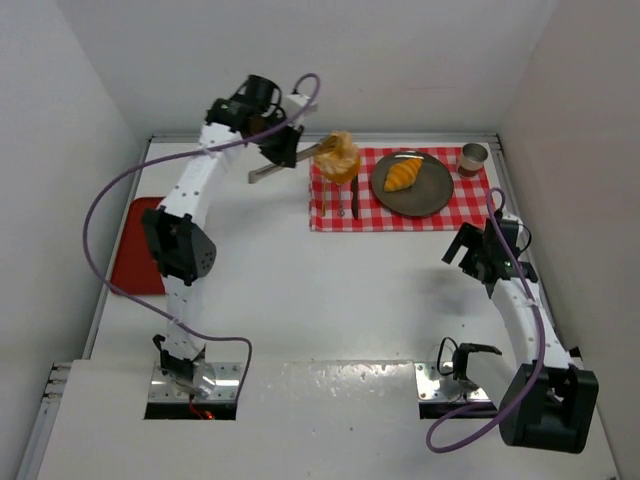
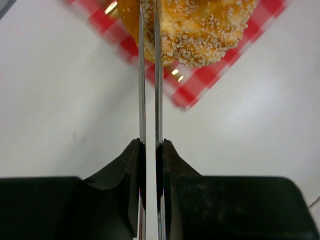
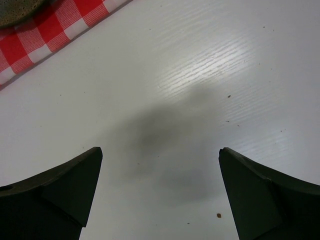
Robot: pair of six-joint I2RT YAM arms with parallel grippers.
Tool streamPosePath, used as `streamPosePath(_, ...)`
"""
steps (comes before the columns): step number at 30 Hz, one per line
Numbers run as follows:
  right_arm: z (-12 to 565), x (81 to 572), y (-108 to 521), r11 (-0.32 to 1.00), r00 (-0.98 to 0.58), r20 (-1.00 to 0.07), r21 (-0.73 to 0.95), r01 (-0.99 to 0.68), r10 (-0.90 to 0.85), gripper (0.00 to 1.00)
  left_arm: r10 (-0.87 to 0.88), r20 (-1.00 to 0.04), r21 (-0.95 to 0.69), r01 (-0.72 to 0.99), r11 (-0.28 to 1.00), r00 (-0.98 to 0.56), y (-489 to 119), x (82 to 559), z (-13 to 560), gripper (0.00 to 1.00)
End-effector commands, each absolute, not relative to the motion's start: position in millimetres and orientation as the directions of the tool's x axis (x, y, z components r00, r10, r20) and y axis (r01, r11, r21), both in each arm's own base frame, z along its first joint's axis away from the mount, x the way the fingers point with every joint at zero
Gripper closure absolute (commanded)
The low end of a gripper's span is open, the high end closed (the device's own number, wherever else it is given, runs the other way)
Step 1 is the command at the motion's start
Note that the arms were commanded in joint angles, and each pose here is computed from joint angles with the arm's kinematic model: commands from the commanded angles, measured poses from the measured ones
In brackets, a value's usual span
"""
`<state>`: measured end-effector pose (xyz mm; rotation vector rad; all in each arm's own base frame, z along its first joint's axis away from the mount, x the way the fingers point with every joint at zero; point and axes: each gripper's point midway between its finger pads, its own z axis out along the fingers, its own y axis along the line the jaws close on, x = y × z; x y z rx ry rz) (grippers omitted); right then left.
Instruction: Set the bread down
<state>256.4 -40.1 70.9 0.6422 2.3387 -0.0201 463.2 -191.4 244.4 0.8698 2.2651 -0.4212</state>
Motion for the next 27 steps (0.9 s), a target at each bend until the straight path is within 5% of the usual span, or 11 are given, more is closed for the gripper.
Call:
streamPosePath(1,72,249,-40,0.875,-0.633,-0.633,0.158,0.458,0.446,0.0,0.428,-0.828,-0.025,0.786,0.618,-0.362,-275,463,286,0.98)
streamPosePath(8,70,236,-30,0.878,-0.653,-0.606,0.184,0.441,0.455,0.01,0.283,-0.914,-0.129,0.871,0.474,-0.289,-406,467,267,0.98)
streamPosePath(22,80,231,-40,0.912,-0.701,-0.612,0.09,0.399,0.367,0.01,0.317,-0.898,-0.108,0.851,0.514,-0.306,-457,485,186,0.98)
streamPosePath(24,81,231,-41,0.917,-0.707,-0.611,0.082,0.389,0.355,0.01,0.334,-0.886,-0.122,0.857,0.501,-0.321,-460,478,175,0.93)
streamPosePath(27,78,229,-42,0.919,-0.716,-0.606,0.066,0.389,0.347,0.0,0.346,-0.876,-0.129,0.855,0.502,-0.336,-460,477,164,0.71)
